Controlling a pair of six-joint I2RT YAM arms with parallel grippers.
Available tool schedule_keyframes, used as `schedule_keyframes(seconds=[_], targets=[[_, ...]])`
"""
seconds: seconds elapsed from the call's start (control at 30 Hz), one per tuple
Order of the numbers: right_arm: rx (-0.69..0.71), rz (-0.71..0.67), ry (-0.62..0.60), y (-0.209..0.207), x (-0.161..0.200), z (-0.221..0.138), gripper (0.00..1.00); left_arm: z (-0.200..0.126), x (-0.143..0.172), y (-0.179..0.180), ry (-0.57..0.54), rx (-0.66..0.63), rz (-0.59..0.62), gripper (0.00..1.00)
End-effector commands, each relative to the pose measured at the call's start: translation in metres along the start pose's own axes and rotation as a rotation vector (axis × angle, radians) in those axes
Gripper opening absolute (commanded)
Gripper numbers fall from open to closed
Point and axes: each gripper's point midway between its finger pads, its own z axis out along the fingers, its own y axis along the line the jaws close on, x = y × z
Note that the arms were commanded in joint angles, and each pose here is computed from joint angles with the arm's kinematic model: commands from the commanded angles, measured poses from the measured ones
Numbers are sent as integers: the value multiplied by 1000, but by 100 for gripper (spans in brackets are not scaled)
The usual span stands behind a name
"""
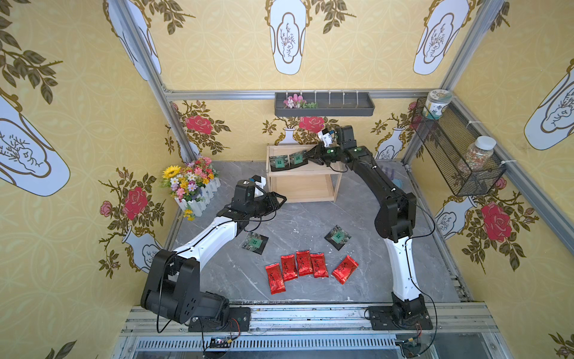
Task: Place the tea bags on the shelf by color
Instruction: Place the tea bag on the shelf.
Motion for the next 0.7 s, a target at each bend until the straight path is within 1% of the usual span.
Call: schedule_keyframes(seconds=[0.0, 0.23, 0.5, 0.57, 0.67], targets=[[7, -14, 3, 0, 1, 3, 19, 0, -3, -4, -8, 18, 8, 52], [29, -30, -7, 0, -2, -3, 25, -2, -3, -3, -13, 16, 6, 53], [64, -109, -72, 25, -16, -37, 38, -8, -1, -6, -18, 20, 5, 53], [77, -128, -83, 32, -15, -45, 40, -11, 0, -5, -22, 18, 3, 52], [115, -157, -87, 34, -2, -56, 43, -14, 6, 0, -23, 8, -15, 53]])
